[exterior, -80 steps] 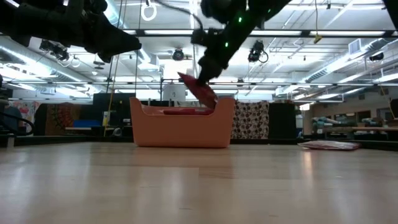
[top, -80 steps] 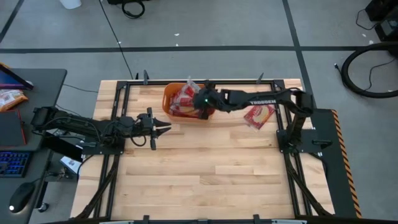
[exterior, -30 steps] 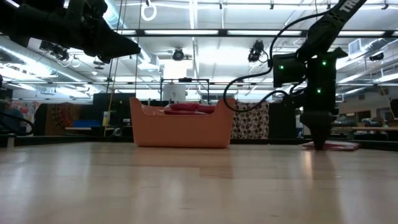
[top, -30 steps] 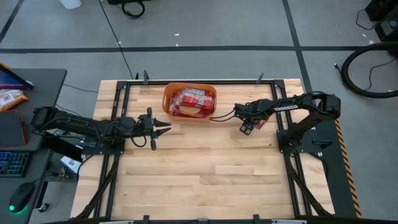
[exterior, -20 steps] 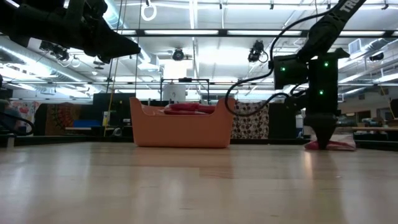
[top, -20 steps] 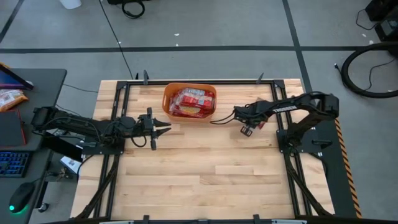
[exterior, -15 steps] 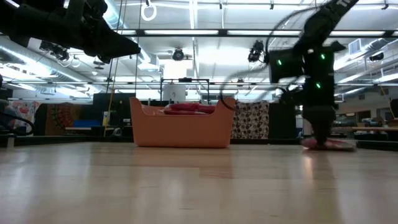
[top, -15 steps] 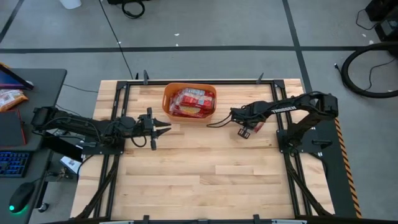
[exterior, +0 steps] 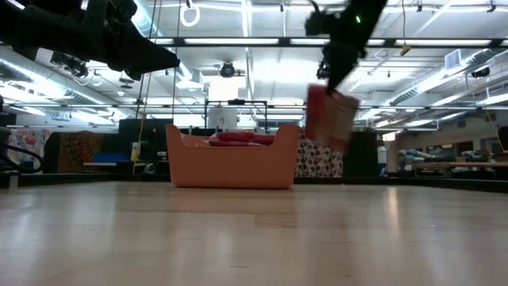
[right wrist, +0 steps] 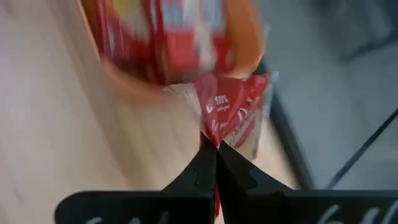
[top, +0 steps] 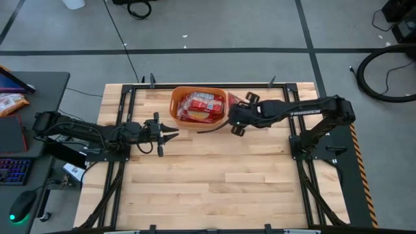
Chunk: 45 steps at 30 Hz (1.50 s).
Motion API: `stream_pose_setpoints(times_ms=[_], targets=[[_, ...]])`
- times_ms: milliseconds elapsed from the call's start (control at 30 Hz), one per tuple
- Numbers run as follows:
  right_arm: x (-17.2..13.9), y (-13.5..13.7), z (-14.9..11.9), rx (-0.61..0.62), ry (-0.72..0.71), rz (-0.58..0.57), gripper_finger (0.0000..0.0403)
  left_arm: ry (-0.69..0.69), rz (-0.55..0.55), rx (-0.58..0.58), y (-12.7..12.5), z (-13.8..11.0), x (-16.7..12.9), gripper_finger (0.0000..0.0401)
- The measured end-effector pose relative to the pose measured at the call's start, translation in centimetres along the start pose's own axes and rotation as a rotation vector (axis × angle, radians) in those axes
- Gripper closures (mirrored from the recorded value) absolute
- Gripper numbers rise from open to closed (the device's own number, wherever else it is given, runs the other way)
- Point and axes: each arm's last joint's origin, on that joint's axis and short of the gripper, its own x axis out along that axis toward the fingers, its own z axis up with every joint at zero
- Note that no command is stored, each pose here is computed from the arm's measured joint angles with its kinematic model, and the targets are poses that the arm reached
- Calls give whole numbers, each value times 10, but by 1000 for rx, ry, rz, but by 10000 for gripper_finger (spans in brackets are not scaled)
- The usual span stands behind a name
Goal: Sort popcorn bags into baskets
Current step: Put the red popcorn bag into the orange bin, then return to Home Position
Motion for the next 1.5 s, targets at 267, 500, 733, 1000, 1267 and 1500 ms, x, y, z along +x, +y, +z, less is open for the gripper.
stream_pose_setpoints(times_ms=[267, 500, 733, 1000, 1267, 1500], targets=[[-30, -1, 44, -194, -324, 12, 398, -5, 0, -2, 0, 1, 0, 323], [4, 11, 70, -590, -469, 97, 397, -11, 0, -4, 0, 1, 0, 323], [58, 9, 87, -806, -504, 40, 397, -11, 1, -4, 0, 1, 0, 323], [108, -14, 71, -806, -265, 88, 368, -11, 0, -3, 0, 1, 0, 323], [95, -31, 56, -676, -23, -96, 299, -11, 0, -3, 0, 1, 0, 323], [45, -22, 44, -435, -29, -129, 280, -11, 0, -3, 0, 1, 0, 323]])
